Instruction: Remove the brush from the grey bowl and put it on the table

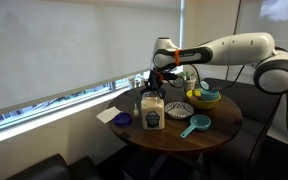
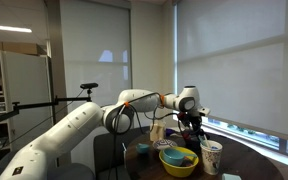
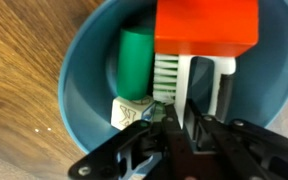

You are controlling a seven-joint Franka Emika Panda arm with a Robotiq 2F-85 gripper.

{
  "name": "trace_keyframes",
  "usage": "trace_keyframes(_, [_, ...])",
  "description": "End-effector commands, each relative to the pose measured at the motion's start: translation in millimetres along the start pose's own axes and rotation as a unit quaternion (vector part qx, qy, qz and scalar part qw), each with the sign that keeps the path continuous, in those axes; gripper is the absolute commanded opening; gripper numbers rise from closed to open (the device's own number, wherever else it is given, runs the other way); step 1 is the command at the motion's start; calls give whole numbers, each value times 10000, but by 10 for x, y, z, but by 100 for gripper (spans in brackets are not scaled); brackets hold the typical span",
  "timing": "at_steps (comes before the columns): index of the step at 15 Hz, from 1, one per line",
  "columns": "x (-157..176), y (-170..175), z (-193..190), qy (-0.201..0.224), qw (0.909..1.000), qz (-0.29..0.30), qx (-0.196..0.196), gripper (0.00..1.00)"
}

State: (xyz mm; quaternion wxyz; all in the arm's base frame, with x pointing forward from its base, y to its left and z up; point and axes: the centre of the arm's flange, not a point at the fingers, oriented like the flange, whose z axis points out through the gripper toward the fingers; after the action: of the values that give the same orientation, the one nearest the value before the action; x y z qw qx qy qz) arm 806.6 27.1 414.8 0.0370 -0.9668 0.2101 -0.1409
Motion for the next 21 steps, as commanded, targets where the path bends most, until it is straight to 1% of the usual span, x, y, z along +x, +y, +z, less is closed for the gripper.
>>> trace_keyframes(1, [14,-7,-416,224,9996,-63,133,4])
trace_keyframes(5, [36,25,-784,517,9981,13,333,4])
trace_keyframes(7, [93,94,-958,816,9955,222,420,4])
trace_keyframes(9, [218,284,-1078,1136,9905,665,401,4])
trace_keyframes(12, [456,694,-1156,1574,9771,1406,279,4])
trace_keyframes(15, [626,1133,-1141,1861,9588,2142,168,4])
trace_keyframes(16, [659,1282,-1162,1887,9521,2402,118,4])
trace_keyframes(17, [671,1430,-1161,1866,9456,2664,-20,4])
trace_keyframes(18, [663,1591,-1169,1753,9410,2884,-233,4])
trace_keyframes(20, [647,1896,-1157,1636,9300,3271,-376,4])
trace_keyframes(21, [645,2045,-1142,1626,9213,3498,-481,4])
